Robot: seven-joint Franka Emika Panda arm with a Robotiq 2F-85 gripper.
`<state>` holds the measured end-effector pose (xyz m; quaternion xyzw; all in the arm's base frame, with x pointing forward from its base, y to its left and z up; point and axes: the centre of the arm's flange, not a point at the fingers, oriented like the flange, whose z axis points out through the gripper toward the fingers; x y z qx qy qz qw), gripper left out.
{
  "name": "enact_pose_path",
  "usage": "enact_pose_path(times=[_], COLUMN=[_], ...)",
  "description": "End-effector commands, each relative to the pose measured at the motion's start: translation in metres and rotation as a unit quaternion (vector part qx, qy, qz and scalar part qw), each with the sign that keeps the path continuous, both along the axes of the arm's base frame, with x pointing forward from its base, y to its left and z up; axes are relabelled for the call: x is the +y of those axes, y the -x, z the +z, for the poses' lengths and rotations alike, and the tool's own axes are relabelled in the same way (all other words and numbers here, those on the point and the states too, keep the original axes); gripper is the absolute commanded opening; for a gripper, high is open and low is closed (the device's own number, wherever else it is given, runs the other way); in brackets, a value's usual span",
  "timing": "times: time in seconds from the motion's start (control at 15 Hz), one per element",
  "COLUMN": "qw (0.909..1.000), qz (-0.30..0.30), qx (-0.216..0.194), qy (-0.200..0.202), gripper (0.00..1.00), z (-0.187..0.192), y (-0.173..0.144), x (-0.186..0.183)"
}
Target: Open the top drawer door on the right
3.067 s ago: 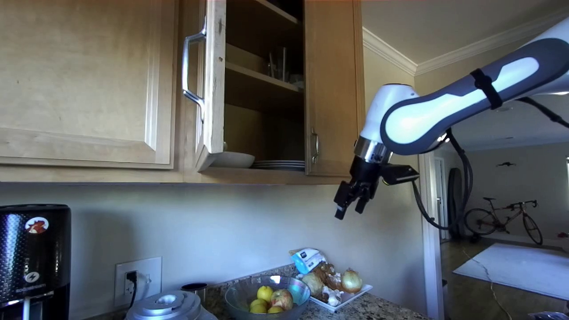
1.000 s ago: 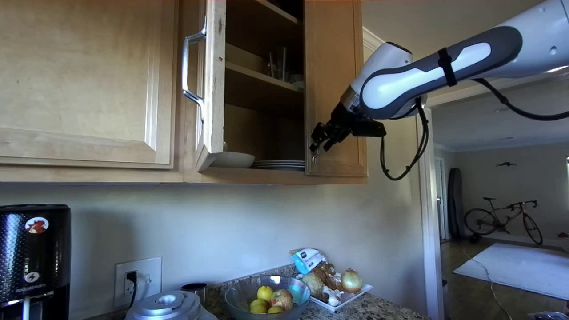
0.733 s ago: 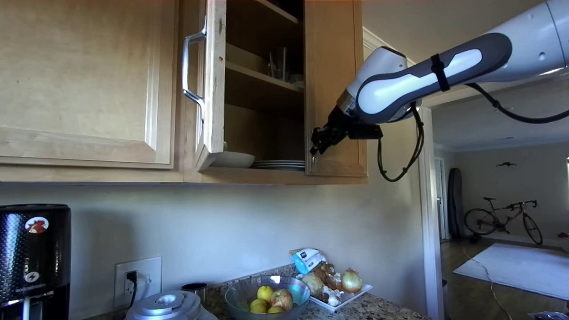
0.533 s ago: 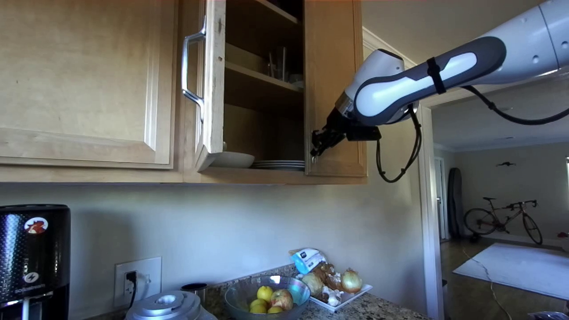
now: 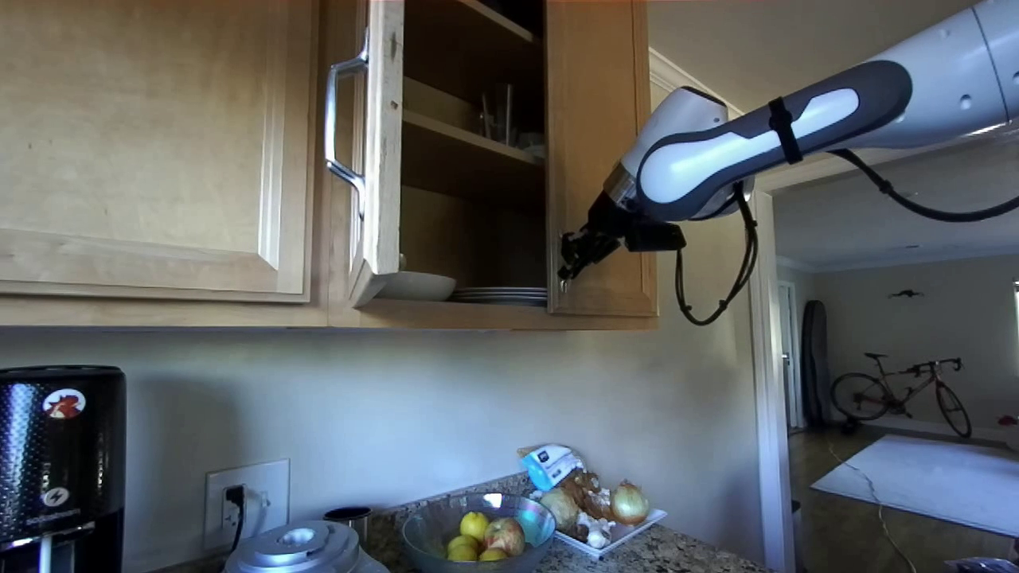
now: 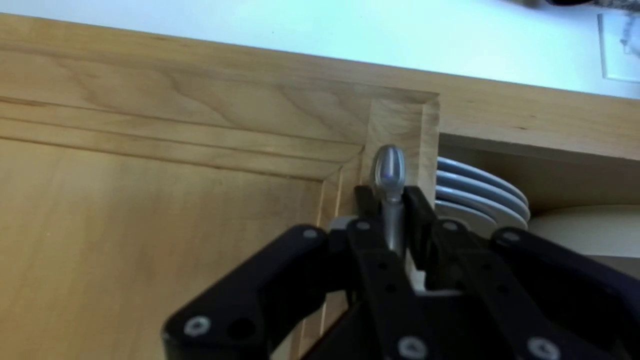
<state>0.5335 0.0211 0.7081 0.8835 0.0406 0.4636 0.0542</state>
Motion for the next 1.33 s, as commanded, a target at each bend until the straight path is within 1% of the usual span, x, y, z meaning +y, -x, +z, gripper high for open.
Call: enact_pose_path(times=[0.0, 0.2, 0.33, 0.47, 0.53, 0.6, 0.67, 0.73, 0.87, 1.0, 1.13, 1.27], qw=[0.9970, 0.9944, 0.9938, 0.9940, 0.9938, 0.9930, 0.9918, 0.9895, 0.9831, 0.9721, 0.9547, 0.9344], qz=[0.055, 0.076, 0.073, 0.052, 0.037, 0.024, 0.004, -0.004, -0.038, -0.071, -0.099, -0.100], qx=[0.053, 0.073, 0.083, 0.096, 0.103, 0.114, 0.128, 0.144, 0.177, 0.216, 0.269, 0.329], qy=[0.014, 0.006, 0.003, -0.008, -0.013, -0.017, -0.009, -0.004, 0.025, 0.055, 0.080, 0.092], gripper=[0.09, 0.09, 0.09, 0.09, 0.09, 0.09, 0.23, 0.44, 0.55, 0.68, 0.81, 0.95], z=[-0.010, -0.009, -0.006, -0.002, 0.008, 0.009, 0.010, 0.011, 0.010, 0.002, -0.016, -0.037], y=[0.052, 0.083, 0.105, 0.124, 0.147, 0.157, 0.170, 0.181, 0.206, 0.227, 0.240, 0.245], x=[-0.010, -0.032, -0.046, -0.060, -0.080, -0.090, -0.101, -0.110, -0.130, -0.145, -0.156, -0.156])
